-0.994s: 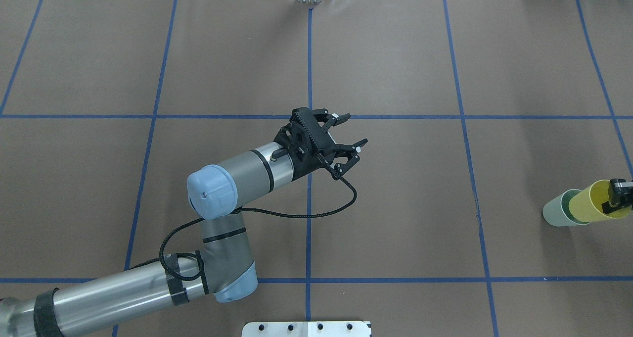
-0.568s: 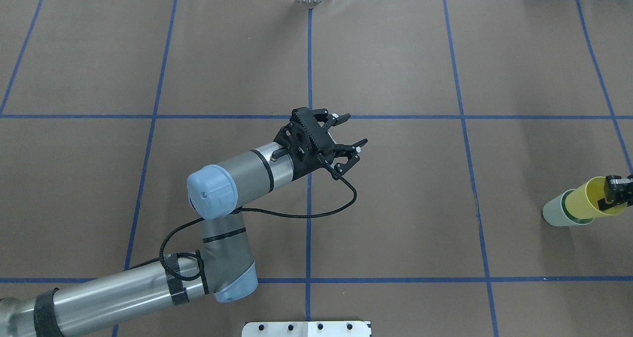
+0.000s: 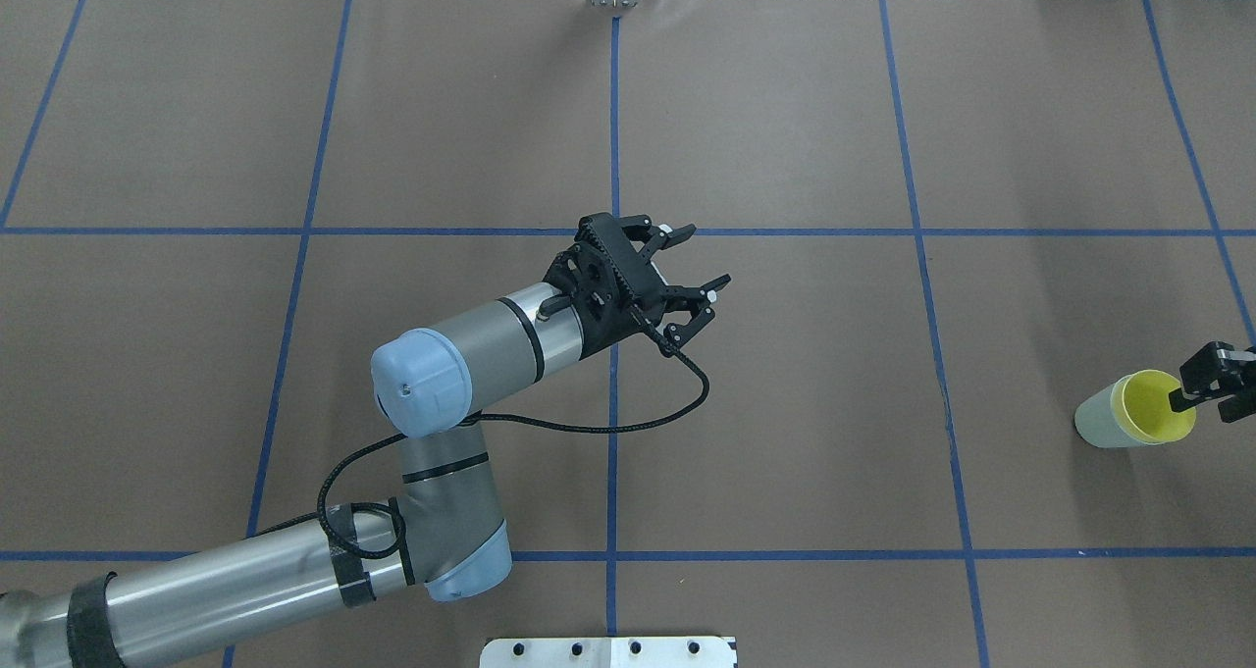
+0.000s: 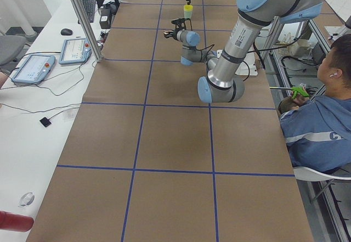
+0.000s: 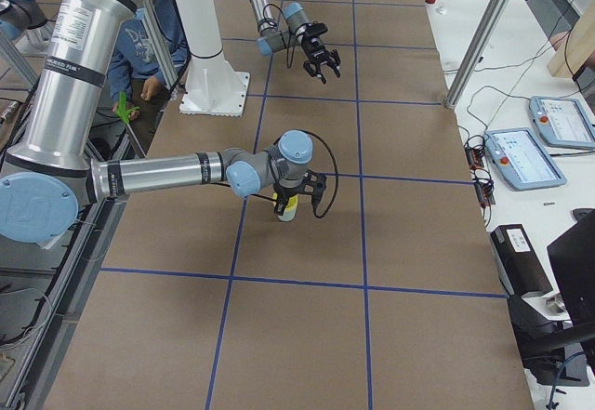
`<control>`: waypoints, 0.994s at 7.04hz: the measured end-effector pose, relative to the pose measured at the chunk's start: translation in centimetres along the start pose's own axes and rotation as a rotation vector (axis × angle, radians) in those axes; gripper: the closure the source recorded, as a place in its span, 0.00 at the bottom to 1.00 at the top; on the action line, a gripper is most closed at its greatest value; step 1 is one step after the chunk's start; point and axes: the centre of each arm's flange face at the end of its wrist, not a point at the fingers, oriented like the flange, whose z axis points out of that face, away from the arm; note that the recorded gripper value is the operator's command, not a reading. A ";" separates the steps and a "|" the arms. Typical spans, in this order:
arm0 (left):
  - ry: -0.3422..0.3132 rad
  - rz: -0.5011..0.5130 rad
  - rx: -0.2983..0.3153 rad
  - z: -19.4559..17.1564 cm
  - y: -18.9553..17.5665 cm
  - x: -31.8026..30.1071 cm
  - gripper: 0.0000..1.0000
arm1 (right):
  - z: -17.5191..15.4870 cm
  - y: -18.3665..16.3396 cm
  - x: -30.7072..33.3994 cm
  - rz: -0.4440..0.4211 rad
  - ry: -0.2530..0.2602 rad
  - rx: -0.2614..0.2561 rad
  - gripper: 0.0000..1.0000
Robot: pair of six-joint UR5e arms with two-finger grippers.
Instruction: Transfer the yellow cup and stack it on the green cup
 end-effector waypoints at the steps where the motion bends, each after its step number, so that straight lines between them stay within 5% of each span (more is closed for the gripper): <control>1: -0.003 -0.001 0.003 0.0 -0.1 0.0 0.35 | -0.5 -0.1 0.1 0.002 -0.007 0.010 0.00; 2: -0.015 0.002 0.006 -0.1 -0.2 -0.5 0.33 | -1.5 -0.4 0.7 0.016 -0.017 0.038 0.00; 3: -0.048 0.012 -0.010 -0.6 0.8 -2.2 0.11 | -3.1 -1.3 1.7 0.031 -0.029 0.082 0.00; 4: -0.100 0.028 -0.057 -1.9 3.5 -5.6 0.02 | -5.0 -2.4 2.9 0.024 -0.033 0.140 0.00; 7: -0.332 0.003 -0.283 -12.2 14.9 -22.4 0.01 | -8.0 -6.2 6.0 -0.035 0.023 0.271 0.00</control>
